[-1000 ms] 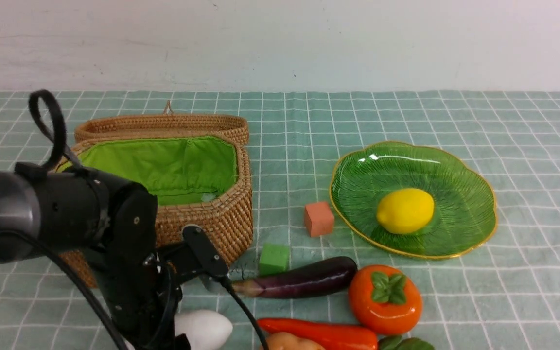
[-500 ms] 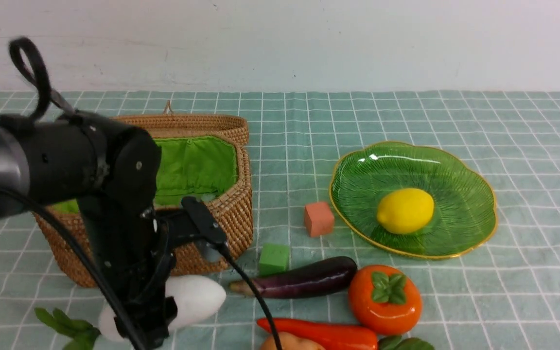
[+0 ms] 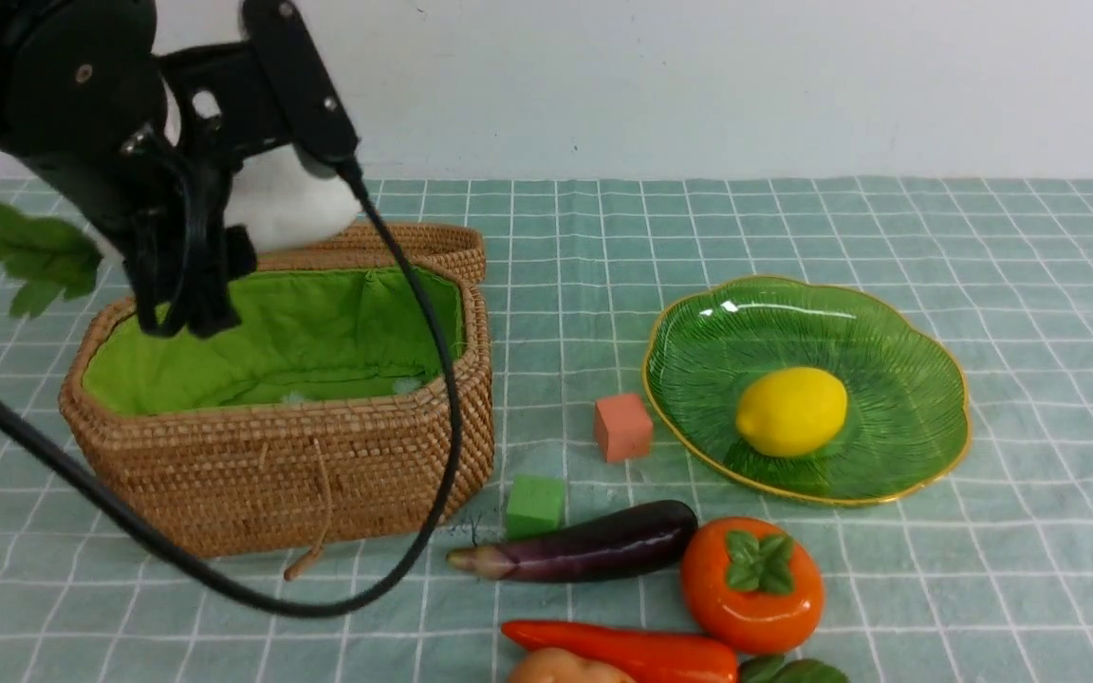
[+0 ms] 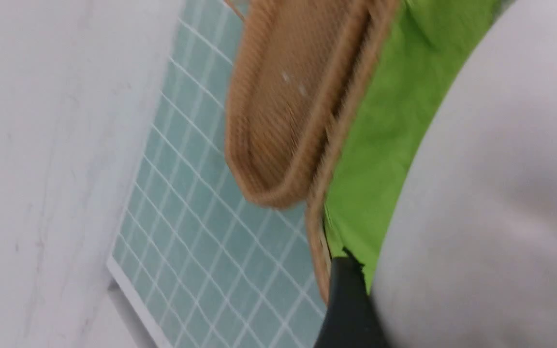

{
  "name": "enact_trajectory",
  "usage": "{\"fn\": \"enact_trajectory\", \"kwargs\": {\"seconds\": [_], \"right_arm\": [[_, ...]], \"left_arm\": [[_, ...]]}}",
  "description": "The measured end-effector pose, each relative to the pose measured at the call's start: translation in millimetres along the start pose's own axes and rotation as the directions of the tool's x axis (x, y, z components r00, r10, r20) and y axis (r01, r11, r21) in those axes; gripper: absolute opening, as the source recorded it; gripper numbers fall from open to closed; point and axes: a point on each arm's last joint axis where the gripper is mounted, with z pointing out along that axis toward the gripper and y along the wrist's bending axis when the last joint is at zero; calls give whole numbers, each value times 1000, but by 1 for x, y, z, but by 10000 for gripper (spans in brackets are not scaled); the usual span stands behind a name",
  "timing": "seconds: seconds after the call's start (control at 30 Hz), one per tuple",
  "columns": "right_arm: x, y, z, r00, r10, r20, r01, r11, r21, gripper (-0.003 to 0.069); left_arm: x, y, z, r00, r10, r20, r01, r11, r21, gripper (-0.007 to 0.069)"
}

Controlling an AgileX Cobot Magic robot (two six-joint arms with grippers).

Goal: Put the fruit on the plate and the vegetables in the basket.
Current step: Take a daikon with your left arm and place it on the basket on the left.

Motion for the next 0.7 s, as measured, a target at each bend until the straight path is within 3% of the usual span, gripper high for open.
{"fn": "enact_trajectory", "kwargs": {"seconds": [0.13, 0.37, 0.5, 0.7], "right_arm": [[0, 0, 0, 1000, 0, 0, 0, 1000, 0, 241], [0, 0, 0, 1000, 0, 0, 0, 1000, 0, 241], [0, 0, 0, 1000, 0, 0, 0, 1000, 0, 241], [0, 0, 0, 1000, 0, 0, 0, 1000, 0, 241]], "left_arm": [[-12, -7, 25, 999, -14, 45, 14, 1000, 3, 462], [-15, -35, 82, 998, 4, -56, 1, 996, 92, 478], [-16, -38, 92, 997, -32, -67, 37, 996, 78, 637], [-12, -35, 87, 993, -59, -100, 65, 996, 63, 669]]}}
